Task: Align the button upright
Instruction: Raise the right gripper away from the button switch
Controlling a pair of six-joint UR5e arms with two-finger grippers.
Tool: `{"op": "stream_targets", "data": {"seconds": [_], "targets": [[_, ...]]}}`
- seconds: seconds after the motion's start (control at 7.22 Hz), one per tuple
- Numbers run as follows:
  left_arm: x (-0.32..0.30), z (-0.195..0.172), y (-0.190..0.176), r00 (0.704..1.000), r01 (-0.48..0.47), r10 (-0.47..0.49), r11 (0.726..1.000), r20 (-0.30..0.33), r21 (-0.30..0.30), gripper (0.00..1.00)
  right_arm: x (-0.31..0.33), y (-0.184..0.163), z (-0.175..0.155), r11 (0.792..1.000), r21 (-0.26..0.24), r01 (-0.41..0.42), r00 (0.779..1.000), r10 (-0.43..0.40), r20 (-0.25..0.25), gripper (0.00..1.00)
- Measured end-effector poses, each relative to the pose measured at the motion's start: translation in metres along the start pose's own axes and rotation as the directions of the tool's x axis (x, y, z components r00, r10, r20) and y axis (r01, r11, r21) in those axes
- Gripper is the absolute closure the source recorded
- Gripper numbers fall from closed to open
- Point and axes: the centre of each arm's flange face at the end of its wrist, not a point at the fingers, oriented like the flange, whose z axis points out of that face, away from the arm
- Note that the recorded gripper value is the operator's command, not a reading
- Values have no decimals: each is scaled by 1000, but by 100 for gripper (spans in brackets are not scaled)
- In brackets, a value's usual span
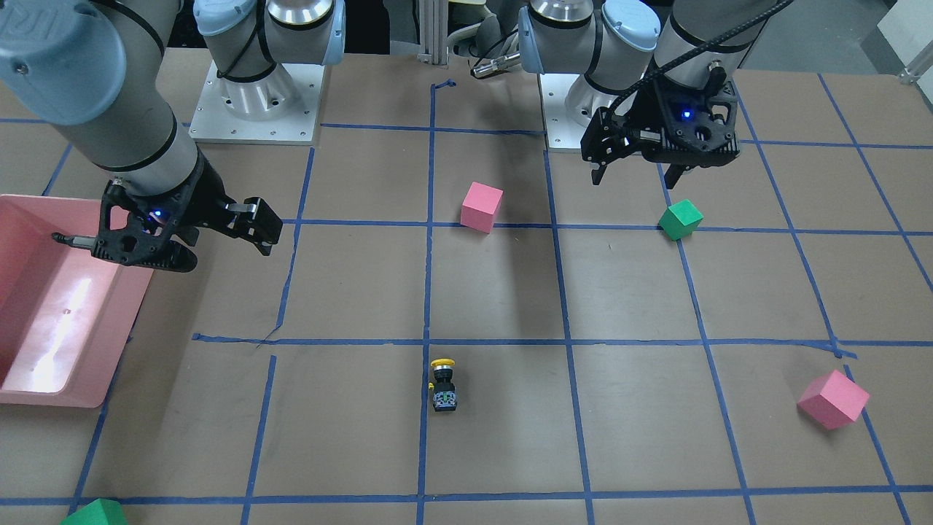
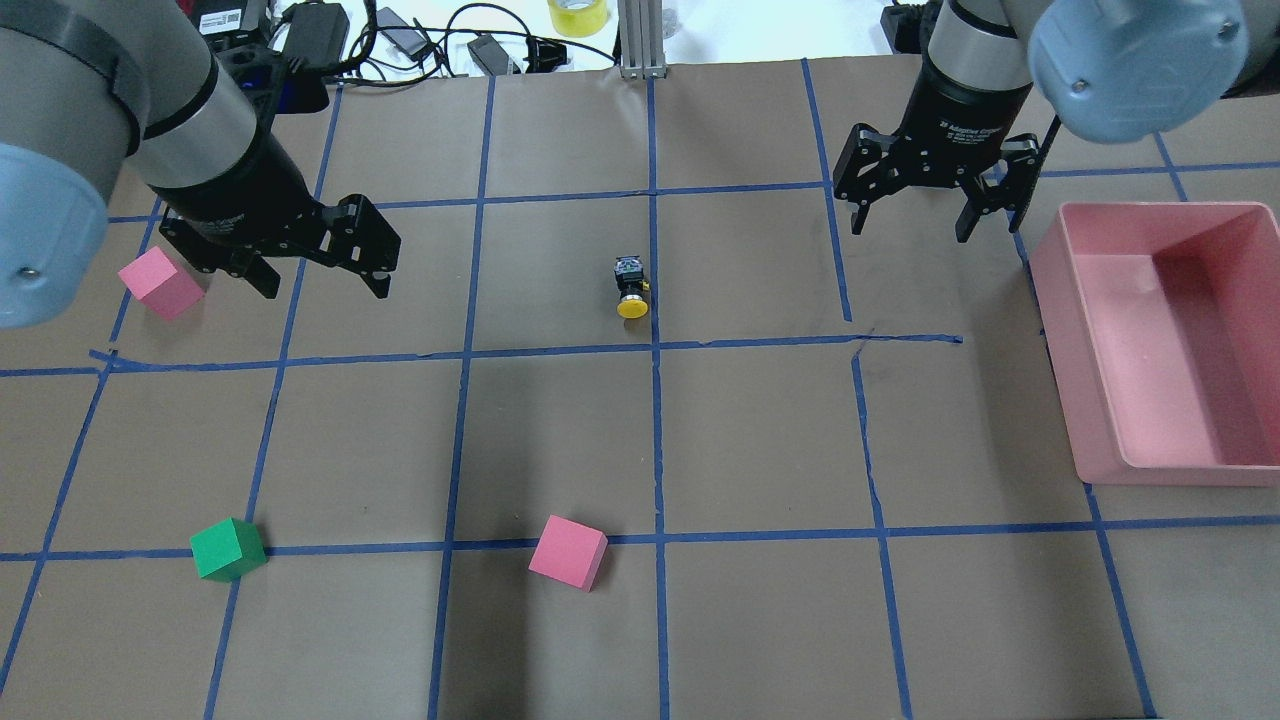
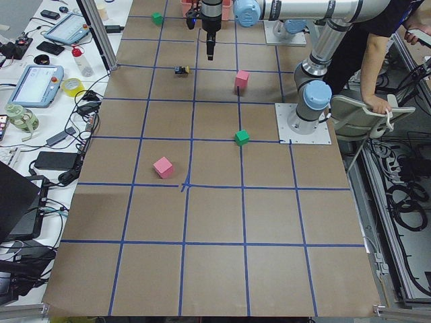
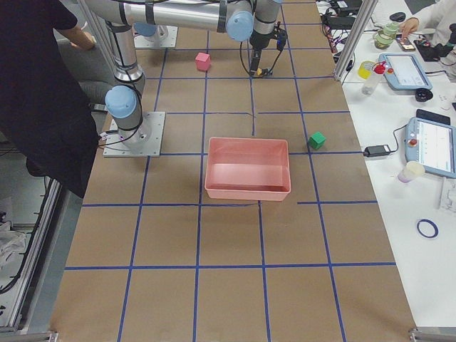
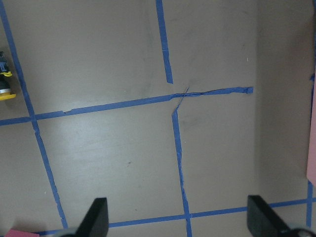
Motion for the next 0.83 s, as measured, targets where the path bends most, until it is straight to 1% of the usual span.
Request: {"op": "stream_targets", "data": {"seconds": [0.83], "targets": [[1,0,0,1000,-1,1,1000,0,0,0,0,0,0,1000,5,0,1000,0,-8,0]]}}
